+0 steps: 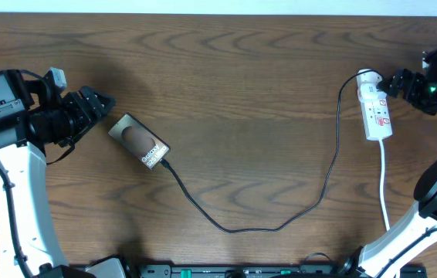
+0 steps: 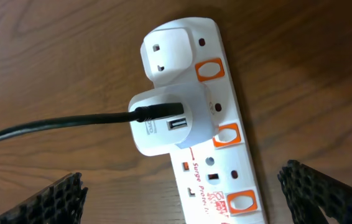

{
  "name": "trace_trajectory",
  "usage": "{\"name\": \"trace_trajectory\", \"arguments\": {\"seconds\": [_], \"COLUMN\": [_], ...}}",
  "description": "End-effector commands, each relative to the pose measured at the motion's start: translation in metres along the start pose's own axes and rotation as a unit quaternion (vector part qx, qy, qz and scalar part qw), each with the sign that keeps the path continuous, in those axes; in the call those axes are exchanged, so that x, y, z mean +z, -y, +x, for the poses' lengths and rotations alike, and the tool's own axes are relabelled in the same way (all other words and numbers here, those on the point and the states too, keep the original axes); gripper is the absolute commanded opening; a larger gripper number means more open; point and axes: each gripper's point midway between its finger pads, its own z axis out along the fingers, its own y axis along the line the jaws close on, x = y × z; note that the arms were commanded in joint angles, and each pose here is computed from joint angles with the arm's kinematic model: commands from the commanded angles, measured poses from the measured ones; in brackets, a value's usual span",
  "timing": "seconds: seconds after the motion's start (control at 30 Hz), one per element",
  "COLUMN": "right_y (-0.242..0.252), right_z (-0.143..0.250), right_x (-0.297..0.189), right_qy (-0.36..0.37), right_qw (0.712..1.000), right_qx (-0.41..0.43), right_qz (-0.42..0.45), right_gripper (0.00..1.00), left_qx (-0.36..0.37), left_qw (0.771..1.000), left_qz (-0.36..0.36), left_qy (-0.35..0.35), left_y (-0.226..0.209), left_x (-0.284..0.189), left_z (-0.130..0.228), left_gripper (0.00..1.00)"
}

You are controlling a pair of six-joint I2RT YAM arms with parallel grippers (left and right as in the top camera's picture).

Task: Plug charger to phone and switch on socket
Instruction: 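Press the orange switch beside the charger with the right gripper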

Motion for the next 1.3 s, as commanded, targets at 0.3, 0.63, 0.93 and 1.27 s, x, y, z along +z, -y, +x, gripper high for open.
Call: {"name": "trace_trajectory", "arguments": {"seconds": [0.3,0.63,0.93,1.27], "right_y": [-0.008,-0.022,-0.022,-0.031], "right_z": [0.013,0.016,0.015,0.013], "right_x": [0.043,0.053,0.054,0.054], "right_qy": [-0.038,-0.049,-0.048,-0.043], "right_qw": [0.997,0.996,0.996,0.995], "right_qx": [-0.030,-0.043,-0.044,-0.037], "right_qz": [-0.058,-0.066,-0.066,-0.084], "right_gripper": [0.99,0.99,0.99,0.99], "left_qx": [0.004,0.002,0.002,0.002], "left_qw": [1.000,1.000,1.000,1.000], "left_qz": [-0.001,-0.001,-0.001,-0.001], "left_qy": [-0.005,-0.007,-0.007,-0.007], "left_y": [-0.001,-0.002,-0.002,-0.002], "left_x": [0.001,0.001,0.001,0.001], "left_z": [0.001,0.002,0.002,0.002], "left_gripper": [0.79,0.79,0.79,0.79]}}
